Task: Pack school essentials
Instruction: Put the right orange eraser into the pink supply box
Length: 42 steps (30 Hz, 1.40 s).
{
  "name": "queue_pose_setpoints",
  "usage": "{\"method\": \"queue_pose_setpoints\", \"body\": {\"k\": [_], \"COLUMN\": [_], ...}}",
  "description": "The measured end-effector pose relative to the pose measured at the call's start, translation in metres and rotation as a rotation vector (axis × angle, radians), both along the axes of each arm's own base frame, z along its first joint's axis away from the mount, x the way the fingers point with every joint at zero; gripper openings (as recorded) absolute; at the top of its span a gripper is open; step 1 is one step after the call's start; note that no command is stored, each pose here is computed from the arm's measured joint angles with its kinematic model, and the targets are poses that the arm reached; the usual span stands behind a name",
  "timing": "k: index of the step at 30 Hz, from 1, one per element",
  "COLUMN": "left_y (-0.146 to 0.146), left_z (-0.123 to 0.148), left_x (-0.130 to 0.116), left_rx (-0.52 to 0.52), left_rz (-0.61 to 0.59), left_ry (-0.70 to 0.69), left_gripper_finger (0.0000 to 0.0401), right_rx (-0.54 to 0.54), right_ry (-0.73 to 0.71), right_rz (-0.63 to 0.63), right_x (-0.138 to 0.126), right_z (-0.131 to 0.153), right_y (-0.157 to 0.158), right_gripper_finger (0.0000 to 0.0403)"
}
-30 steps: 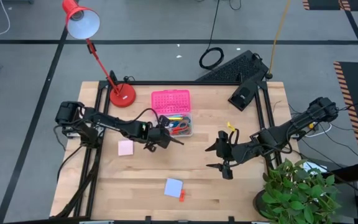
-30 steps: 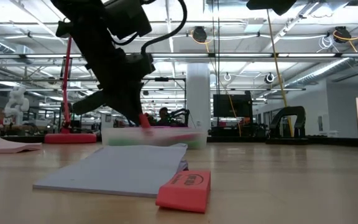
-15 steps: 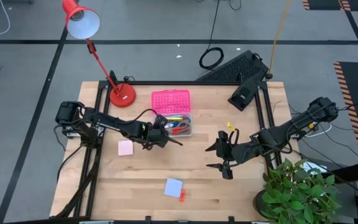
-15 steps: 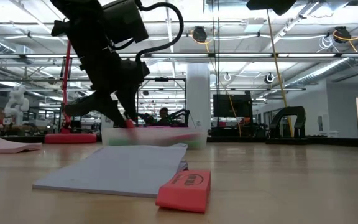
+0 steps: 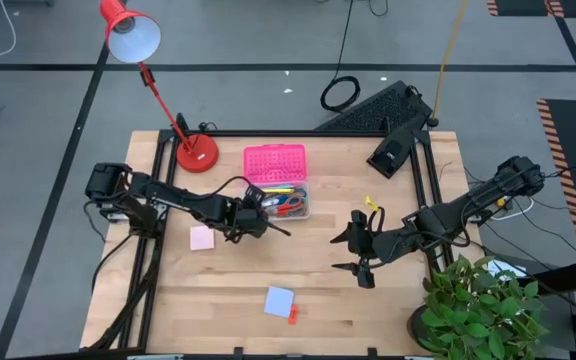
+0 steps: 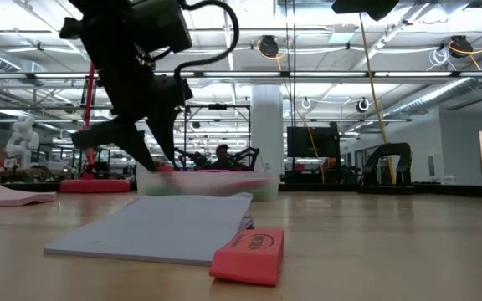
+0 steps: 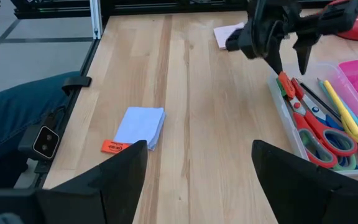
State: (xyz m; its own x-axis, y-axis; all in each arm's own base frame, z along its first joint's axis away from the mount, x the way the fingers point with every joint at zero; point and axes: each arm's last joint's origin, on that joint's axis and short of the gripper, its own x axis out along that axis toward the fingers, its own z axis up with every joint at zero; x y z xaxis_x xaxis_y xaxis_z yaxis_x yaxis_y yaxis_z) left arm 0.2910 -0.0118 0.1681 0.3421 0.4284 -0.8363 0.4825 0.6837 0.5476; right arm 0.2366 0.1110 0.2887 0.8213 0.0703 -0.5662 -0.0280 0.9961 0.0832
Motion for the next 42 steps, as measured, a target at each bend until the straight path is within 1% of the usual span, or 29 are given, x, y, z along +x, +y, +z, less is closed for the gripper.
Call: {"method": "queue_pose_setpoints", "body": {"k": [6, 10, 14, 16, 19, 24, 26, 28, 31, 36, 42], "left_y": [0.000, -0.001, -0.001, -0.001, -0.002, 0.000, 0.001, 0.003, 0.005, 0.008, 0.011], "left_z": [0.023, 0.039, 0.045, 0.043, 0.036, 0.021, 0.015, 0.011, 0.010, 0.008, 0.007], "left_x": [-0.007, -0.011, -0.012, -0.011, -0.004, 0.003, 0.004, 0.005, 0.006, 0.003, 0.002], "left_rx": [-0.029, -0.135, -0.263, -0.335, -0.378, -0.382, -0.365, -0.328, -0.293, -0.304, -0.345], "left_rz": [0.035, 0.096, 0.200, 0.256, 0.329, 0.414, 0.434, 0.450, 0.465, 0.493, 0.504], "left_ry": [-0.102, -0.216, -0.295, -0.315, -0.347, -0.339, -0.324, -0.317, -0.325, -0.292, -0.270], "left_gripper_finger": [0.0184, 0.0184, 0.0184, 0.0184, 0.0184, 0.0184, 0.0181, 0.0169, 0.0136, 0.0078, 0.0031], "right_rx": [-0.003, -0.003, -0.003, -0.004, -0.003, -0.004, -0.004, -0.008, -0.013, -0.013, -0.013], "right_ry": [0.000, 0.000, -0.001, 0.001, 0.000, 0.001, 0.001, 0.002, 0.001, 0.001, 0.001], "right_rz": [0.002, 0.002, 0.002, 0.002, 0.002, 0.002, 0.003, 0.005, 0.009, 0.009, 0.009], "right_x": [0.000, 0.000, 0.000, 0.000, 0.000, 0.000, 0.000, 0.000, 0.000, 0.000, 0.000], "right_z": [0.000, 0.000, 0.000, 0.000, 0.000, 0.000, 0.000, 0.000, 0.000, 0.000, 0.000], "right_y": [0.000, 0.000, 0.000, 0.000, 0.000, 0.000, 0.000, 0.000, 0.000, 0.000, 0.000], "right_gripper_finger": [0.0281, 0.0281, 0.0281, 0.0281, 0.0281, 0.0281, 0.0281, 0.0281, 0.0281, 0.0281, 0.0281]}}
